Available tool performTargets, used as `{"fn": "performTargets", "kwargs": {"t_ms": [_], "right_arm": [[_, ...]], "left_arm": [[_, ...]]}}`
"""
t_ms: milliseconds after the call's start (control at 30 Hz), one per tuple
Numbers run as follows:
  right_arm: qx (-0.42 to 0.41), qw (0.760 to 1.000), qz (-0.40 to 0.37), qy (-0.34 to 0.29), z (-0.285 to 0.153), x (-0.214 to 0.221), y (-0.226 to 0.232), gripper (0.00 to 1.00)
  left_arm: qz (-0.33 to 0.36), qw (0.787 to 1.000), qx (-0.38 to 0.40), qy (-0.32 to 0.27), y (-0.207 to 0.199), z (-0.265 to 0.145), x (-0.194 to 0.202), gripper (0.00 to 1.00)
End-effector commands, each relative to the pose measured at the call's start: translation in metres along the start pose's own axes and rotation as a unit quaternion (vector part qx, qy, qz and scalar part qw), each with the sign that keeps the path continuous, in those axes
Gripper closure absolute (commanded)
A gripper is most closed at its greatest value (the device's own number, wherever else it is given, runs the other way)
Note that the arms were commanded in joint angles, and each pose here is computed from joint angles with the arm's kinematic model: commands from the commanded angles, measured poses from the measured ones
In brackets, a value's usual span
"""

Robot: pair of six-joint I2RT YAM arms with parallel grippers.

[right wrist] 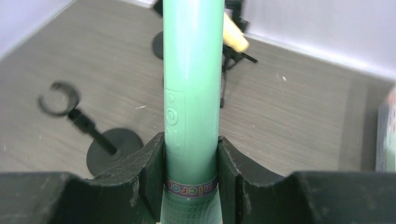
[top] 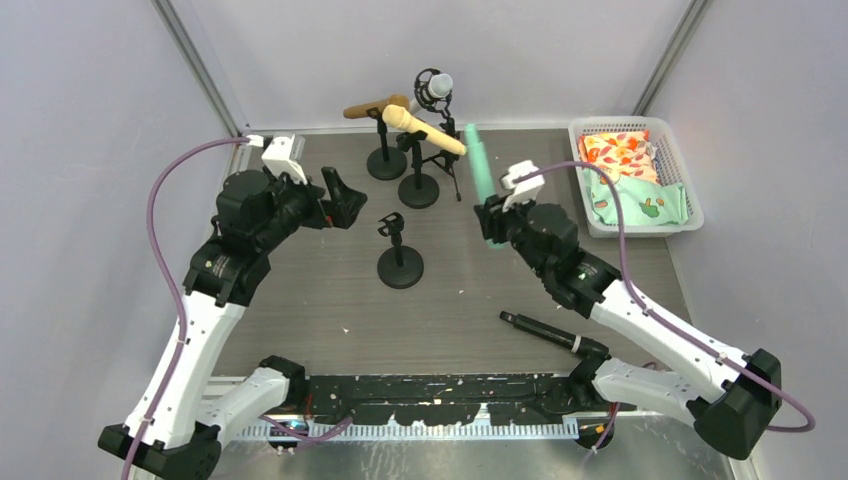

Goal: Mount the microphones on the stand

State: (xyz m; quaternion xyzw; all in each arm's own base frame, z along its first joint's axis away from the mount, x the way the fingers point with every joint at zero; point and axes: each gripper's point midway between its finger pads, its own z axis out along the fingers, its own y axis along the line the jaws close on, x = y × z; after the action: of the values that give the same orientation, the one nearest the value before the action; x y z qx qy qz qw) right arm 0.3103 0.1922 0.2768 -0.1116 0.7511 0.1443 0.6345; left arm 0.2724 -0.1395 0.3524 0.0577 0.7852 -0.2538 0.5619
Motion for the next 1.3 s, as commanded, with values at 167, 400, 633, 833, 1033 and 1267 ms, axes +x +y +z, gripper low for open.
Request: {"fn": "performTargets", "kwargs": {"t_ms": [167,400,633,833,1033,1267], "right_arm": [[-0.108,0.945,-0.291,-0.107,-0.028,-0.051,0.07,0.99],[-0.121,0.908,-0.388,-0.102,-0.036,-0.05,0.076,0.99],[-0.13,0.874,-0.459,-0.085,-0.042,-0.04,0.079,0.99],[-0.114,0.81,-0.57,-0.081,-0.04,-0.026,0.075,0.99],[-0.113,0.741,-0.647,-0.139,-0.042,-0.034,0.084,0.99],[-0.106,0.709,-0.68,-0.154,-0.05,-0.05,0.081,0.99]], "left_arm": [[0.03,0.993,0.11,-0.036,-0.045,-0.008,-0.036,0.0],[0.034,0.99,0.129,-0.036,-0.053,-0.009,-0.038,0.0],[0.057,0.986,0.144,-0.054,-0.058,-0.008,-0.041,0.08],[0.105,0.979,0.173,-0.006,-0.08,0.006,-0.03,0.1],[0.184,0.956,0.219,0.061,-0.112,0.027,-0.001,0.03],[0.241,0.93,0.241,0.134,-0.116,0.041,0.031,0.09]]}}
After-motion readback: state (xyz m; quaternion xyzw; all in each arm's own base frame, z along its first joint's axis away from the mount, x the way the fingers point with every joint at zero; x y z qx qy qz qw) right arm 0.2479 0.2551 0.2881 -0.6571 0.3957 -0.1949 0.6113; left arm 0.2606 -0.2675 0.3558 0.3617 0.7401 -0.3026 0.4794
